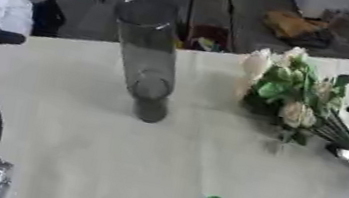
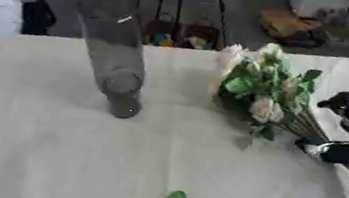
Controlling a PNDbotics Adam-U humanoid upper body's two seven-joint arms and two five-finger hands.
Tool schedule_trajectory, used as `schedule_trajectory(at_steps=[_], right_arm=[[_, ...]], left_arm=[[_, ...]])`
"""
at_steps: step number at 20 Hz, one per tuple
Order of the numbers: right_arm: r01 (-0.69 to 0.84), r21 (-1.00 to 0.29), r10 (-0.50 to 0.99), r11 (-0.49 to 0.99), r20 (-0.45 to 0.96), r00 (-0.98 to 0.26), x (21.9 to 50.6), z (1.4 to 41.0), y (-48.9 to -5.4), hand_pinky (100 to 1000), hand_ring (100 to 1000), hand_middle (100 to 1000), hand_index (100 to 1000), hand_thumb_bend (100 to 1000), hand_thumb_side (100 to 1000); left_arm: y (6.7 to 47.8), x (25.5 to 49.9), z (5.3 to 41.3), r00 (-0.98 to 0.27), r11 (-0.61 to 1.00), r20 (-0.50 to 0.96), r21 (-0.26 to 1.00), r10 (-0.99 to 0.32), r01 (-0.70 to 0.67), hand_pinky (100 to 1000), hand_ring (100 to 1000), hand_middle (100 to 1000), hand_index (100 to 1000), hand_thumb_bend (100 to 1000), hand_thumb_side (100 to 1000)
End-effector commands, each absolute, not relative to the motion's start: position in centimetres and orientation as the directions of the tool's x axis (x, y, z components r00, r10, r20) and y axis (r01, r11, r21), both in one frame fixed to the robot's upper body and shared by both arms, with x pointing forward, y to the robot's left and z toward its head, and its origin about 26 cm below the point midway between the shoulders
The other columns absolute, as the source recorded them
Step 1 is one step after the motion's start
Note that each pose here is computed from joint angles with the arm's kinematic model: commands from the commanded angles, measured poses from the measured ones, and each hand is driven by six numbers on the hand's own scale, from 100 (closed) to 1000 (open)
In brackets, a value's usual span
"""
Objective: Arrange flowers into the vase.
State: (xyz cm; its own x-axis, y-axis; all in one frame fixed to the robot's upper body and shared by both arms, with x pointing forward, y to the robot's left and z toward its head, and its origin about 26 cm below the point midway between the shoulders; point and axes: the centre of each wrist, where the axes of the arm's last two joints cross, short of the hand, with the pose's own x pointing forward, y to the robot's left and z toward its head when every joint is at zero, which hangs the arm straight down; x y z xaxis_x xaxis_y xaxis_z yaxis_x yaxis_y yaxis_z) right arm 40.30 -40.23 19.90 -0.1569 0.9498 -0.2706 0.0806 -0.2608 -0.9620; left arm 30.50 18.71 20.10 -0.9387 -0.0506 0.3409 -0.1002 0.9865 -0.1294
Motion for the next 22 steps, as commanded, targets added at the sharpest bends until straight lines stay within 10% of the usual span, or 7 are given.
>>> schedule_trajectory(at_steps=[1,13,22], right_arm=[[0.108,-0.955,0.947,-0.276,-0.290,-0.139,40.4,21.1,-40.6,727,936,768,880,521,722],[0.103,-0.969,0.954,-0.224,-0.240,-0.180,40.7,21.2,-39.9,591,867,524,810,488,682],[0.078,-0.969,0.950,-0.234,-0.245,-0.193,41.1,20.8,-39.5,579,859,540,802,441,656]], left_arm=[[18.6,30.3,20.8,-0.947,0.987,0.319,-0.132,-0.040,-0.086,577,858,921,930,507,981],[18.4,30.3,20.8,-0.946,0.988,0.322,-0.129,-0.037,-0.083,578,860,922,930,504,982],[18.4,30.3,20.9,-0.947,0.989,0.319,-0.126,-0.035,-0.079,581,861,921,930,503,980]])
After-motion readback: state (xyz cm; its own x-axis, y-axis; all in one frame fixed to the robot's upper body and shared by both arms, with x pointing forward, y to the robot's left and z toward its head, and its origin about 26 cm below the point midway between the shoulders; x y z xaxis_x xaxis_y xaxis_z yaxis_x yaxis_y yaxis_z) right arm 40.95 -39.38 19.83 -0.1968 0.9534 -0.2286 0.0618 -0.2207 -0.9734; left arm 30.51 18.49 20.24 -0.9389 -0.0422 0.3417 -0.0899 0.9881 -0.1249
